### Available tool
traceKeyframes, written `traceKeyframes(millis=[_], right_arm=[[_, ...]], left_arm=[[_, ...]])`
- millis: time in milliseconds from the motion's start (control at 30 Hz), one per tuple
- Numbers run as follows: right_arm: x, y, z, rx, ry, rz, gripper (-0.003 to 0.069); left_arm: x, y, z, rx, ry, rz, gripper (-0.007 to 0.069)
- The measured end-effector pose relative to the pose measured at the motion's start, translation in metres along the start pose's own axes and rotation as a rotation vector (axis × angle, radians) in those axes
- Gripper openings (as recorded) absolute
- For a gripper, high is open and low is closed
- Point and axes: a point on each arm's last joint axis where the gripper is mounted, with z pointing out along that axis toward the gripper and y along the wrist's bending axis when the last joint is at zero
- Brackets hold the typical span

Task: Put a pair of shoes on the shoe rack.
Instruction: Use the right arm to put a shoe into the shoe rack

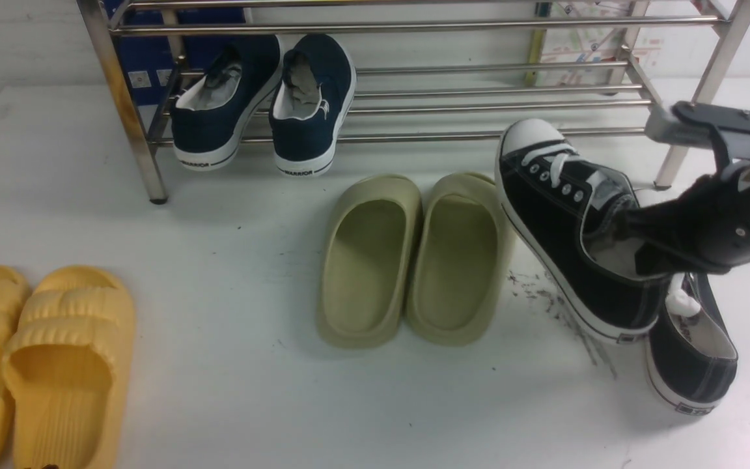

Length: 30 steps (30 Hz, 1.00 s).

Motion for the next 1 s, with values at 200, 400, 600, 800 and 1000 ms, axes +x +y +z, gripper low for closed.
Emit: traceKeyframes(millis=[200, 400, 600, 800, 1000], right_arm=[[-0.023, 0.007, 0.009, -0.008, -0.022, -0.003, 0.0018], [-0.047, 0.013, 0.031, -0.011, -0.033, -0.003, 0.0018], [-0.078, 0.022, 0.058, -0.035, -0.061, 0.012, 0.0018], [-0.106, 0.030, 0.079, -0.051, -0.104, 0.008, 0.0018], [-0.129, 0.036, 0.101, -0.069, -0.137, 0.022, 0.0018]], left_arm=[[0.000, 0.000, 0.000, 0.000, 0.000, 0.000, 0.0169], [0.000, 0.000, 0.000, 0.000, 0.000, 0.000, 0.0173], [0.000, 0.000, 0.000, 0.000, 0.000, 0.000, 0.0181], [0.000, 0.000, 0.000, 0.000, 0.000, 0.000, 0.0183], [0.000, 0.000, 0.000, 0.000, 0.000, 0.000, 0.0188]])
